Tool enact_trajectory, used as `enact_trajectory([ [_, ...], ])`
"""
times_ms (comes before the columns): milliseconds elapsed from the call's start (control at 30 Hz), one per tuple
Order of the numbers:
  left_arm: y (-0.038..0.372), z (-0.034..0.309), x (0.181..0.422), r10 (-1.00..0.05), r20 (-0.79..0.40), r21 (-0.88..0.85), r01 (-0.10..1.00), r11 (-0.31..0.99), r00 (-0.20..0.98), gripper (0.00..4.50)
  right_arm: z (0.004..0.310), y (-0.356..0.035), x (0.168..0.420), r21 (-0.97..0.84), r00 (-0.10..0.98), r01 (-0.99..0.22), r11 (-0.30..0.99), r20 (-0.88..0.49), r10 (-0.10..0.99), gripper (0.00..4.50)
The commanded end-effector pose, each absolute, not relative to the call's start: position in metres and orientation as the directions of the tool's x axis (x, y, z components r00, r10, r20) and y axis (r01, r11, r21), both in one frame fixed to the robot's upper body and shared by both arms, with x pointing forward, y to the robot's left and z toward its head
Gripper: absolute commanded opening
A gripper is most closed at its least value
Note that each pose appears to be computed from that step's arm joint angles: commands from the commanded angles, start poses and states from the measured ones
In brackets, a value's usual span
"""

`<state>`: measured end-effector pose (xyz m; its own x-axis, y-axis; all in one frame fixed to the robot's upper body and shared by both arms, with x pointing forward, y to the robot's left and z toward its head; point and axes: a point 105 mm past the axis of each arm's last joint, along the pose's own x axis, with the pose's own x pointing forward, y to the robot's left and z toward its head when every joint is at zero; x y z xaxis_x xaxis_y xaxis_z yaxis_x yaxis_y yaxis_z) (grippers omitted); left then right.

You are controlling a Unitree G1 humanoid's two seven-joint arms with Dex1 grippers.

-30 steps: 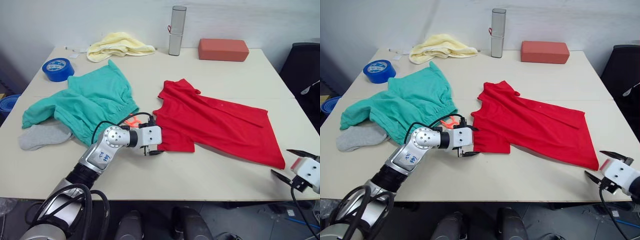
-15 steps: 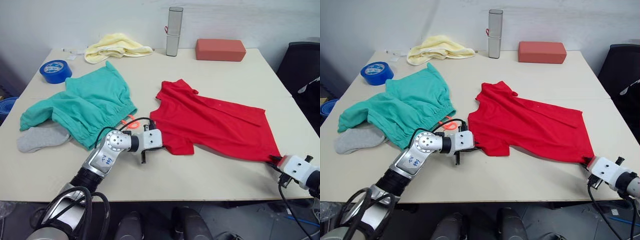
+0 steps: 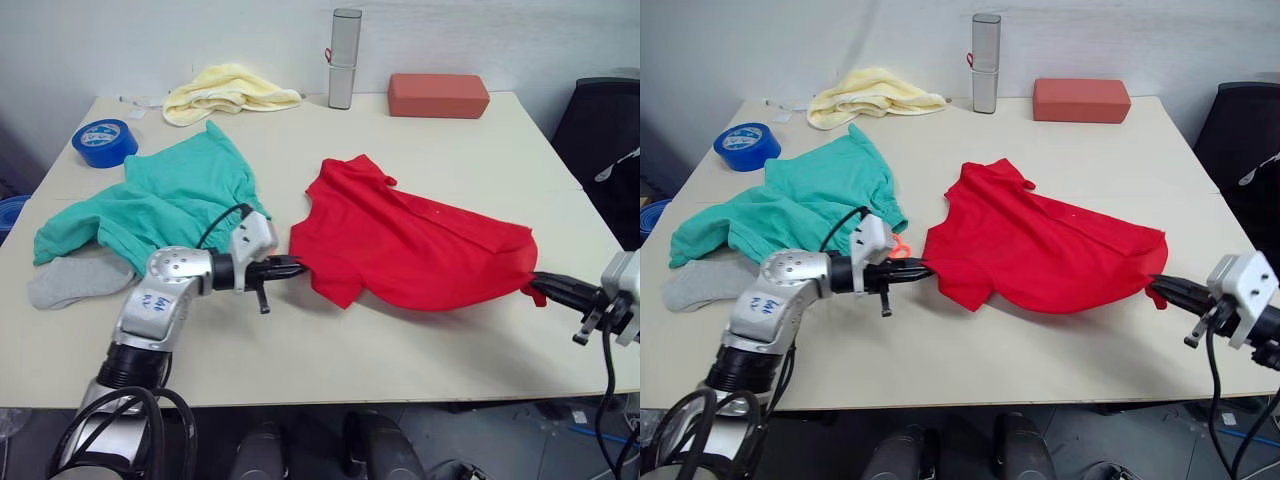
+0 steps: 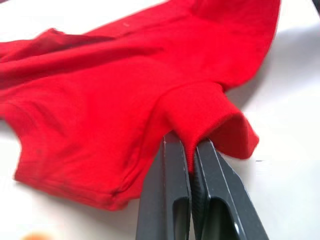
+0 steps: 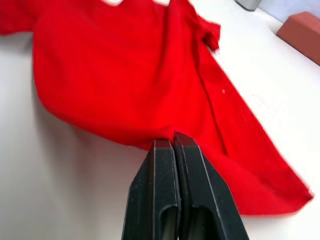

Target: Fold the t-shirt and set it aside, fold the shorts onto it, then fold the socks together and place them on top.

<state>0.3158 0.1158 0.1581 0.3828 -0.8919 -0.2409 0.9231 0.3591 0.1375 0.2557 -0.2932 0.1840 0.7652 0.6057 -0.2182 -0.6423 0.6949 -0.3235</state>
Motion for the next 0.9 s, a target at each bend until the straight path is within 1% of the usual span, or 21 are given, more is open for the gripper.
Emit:
enact_trajectory([
  [33,0.136,0.17,0.3,-0.898,-0.233,0.116,0.928,0.354,0.372,0.0,0.19,-0.28,0.252,-0.252,0.708,-0.707,0.661,-0.251,0.66,0.01],
  [167,0.154,0.165,0.277,-0.899,-0.288,0.092,0.944,0.315,0.328,0.0,0.178,-0.269,0.238,-0.222,0.61,-0.791,0.57,-0.339,0.716,0.01],
  [467,0.176,0.147,0.231,-0.888,-0.398,0.058,0.972,0.227,0.231,0.0,0.147,-0.26,0.208,-0.16,0.444,-0.893,0.419,-0.45,0.775,0.01],
  [533,0.179,0.14,0.22,-0.879,-0.434,0.029,0.979,0.204,0.196,0.0,0.138,-0.261,0.198,-0.137,0.38,-0.922,0.362,-0.499,0.779,0.01],
  [633,0.18,0.134,0.209,-0.874,-0.46,-0.021,0.983,0.183,0.153,0.0,0.131,-0.265,0.194,-0.113,0.363,-0.926,0.36,-0.522,0.772,0.01],
  [700,0.18,0.13,0.21,-0.87,-0.467,-0.009,0.982,0.186,0.161,0.0,0.123,-0.27,0.191,-0.109,0.329,-0.938,0.329,-0.578,0.746,0.01],
  [800,0.169,0.129,0.207,-0.889,-0.435,-0.03,0.985,0.171,0.141,0.0,0.118,-0.286,0.198,-0.152,0.363,-0.924,0.351,-0.633,0.683,0.01],
  [900,0.156,0.123,0.195,-0.902,-0.421,-0.069,0.988,0.135,0.094,0.0,0.111,-0.298,0.191,-0.137,0.324,-0.937,0.321,-0.687,0.651,0.01],
])
